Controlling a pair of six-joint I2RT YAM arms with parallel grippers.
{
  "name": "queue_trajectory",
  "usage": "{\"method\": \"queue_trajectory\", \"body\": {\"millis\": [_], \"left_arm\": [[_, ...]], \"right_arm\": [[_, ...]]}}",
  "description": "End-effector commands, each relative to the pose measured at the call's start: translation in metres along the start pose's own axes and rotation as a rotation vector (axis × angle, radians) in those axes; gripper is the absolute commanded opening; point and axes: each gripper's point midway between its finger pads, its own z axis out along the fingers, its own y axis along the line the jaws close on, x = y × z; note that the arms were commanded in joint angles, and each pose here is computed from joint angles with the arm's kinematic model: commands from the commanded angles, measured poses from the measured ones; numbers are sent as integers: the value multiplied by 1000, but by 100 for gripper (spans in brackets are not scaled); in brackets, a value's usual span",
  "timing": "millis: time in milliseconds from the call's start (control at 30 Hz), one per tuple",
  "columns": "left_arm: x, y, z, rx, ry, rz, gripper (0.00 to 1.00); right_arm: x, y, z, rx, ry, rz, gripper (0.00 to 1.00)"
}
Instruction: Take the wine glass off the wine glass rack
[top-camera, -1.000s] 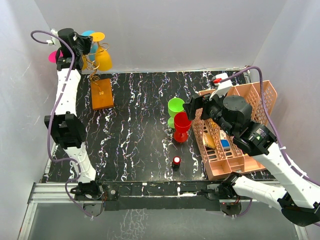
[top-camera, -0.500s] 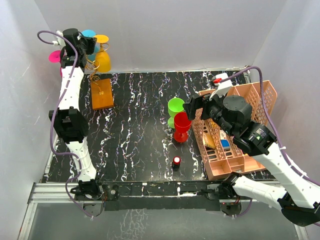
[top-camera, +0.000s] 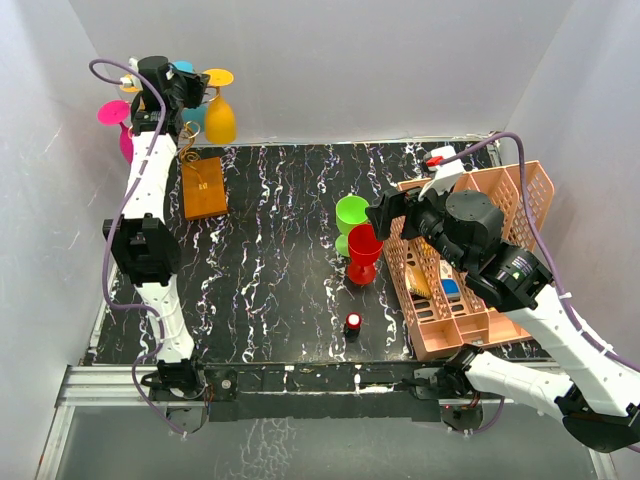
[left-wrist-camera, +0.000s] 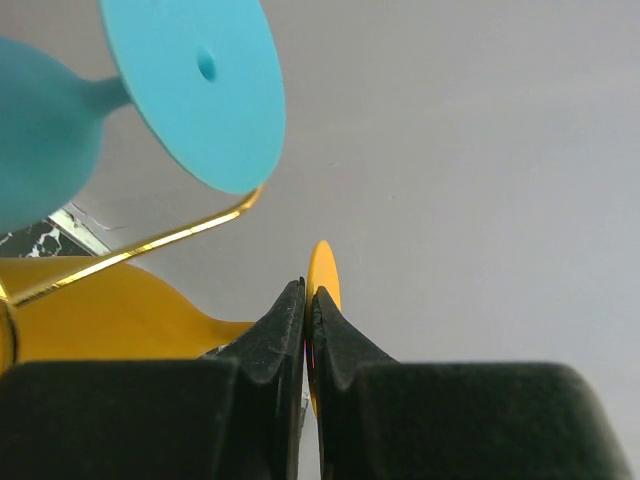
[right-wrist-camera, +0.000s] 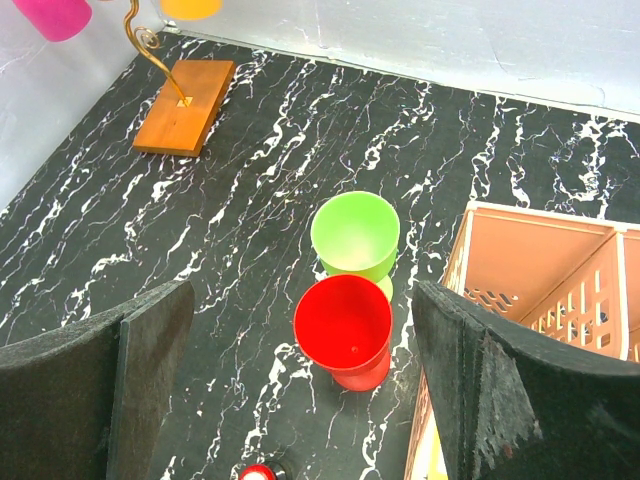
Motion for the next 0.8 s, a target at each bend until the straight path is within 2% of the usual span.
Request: {"method": "queue_trajectory", "body": {"millis": [0,167,400,567,767], "left_arm": [[-5,-63,-37,155,5,12,0],[7,-75,-47,197,53,13,0],[35,-103,-75,336,196,40,0],[61,-125,-110,486,346,55,0],[87,-147,-174,668,492,55,0]], "right_arm": [[-19,4,-4,-17,-71,28,99],[-17,6,-4,-25,-66,37,99],[-13,13,0,-54,-48,62,99],[-9,22,5,-92,-35,98,99],[-6,47,22,-180,-2,192,99]]}}
